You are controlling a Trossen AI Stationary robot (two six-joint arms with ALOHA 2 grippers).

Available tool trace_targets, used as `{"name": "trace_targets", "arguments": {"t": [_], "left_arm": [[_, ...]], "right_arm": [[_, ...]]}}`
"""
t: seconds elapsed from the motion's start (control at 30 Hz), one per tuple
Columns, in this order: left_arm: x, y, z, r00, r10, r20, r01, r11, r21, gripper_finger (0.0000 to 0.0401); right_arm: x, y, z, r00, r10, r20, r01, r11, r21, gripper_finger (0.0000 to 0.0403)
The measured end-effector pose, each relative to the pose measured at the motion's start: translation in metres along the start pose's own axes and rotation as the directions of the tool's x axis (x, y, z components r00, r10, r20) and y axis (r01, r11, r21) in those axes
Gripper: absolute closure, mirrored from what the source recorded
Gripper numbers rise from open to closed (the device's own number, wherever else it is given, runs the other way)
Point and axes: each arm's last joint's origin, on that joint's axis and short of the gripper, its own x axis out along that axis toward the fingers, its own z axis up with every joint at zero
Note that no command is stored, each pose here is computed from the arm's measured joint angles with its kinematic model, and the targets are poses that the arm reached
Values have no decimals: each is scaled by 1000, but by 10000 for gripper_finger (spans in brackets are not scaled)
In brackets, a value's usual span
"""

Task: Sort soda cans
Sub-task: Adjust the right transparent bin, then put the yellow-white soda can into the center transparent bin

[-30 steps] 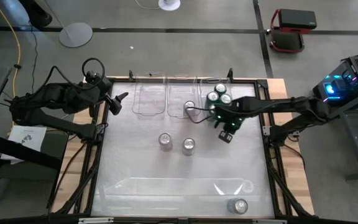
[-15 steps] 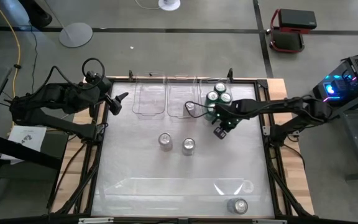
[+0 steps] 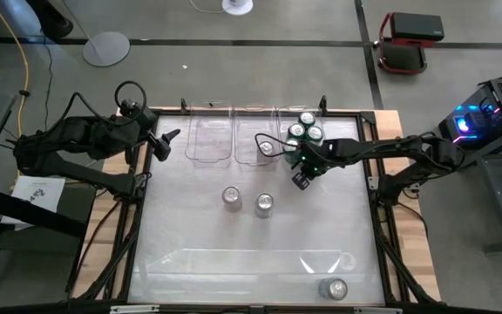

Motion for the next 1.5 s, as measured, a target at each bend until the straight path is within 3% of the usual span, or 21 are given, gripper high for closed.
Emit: {"name": "trace_targets", "arguments": {"t": [0.43, 0.7, 1.13, 1.33, 1.5], "left_arm": [[0, 0, 0, 1000, -2, 0, 2, 1000, -26, 46], [0, 0, 0, 1000, -1, 0, 1, 999, -42, 46], [0, 0, 0, 1000, 3, 1, -3, 1000, -25, 46], [0, 0, 0, 1000, -15, -4, 15, 1000, -23, 46], [0, -1, 0, 999, -42, -11, 42, 999, -18, 46]], "right_arm": [[0, 3, 6, 998, 36, 61, -37, 999, 16, 403], [-2, 9, 16, 981, 109, 159, -116, 993, 34, 403], [-9, 14, 20, 960, 189, 205, -206, 976, 64, 403], [-33, 11, 14, 951, 199, 236, -225, 970, 90, 403], [-79, 21, 23, 917, 220, 334, -248, 968, 45, 403]]}}
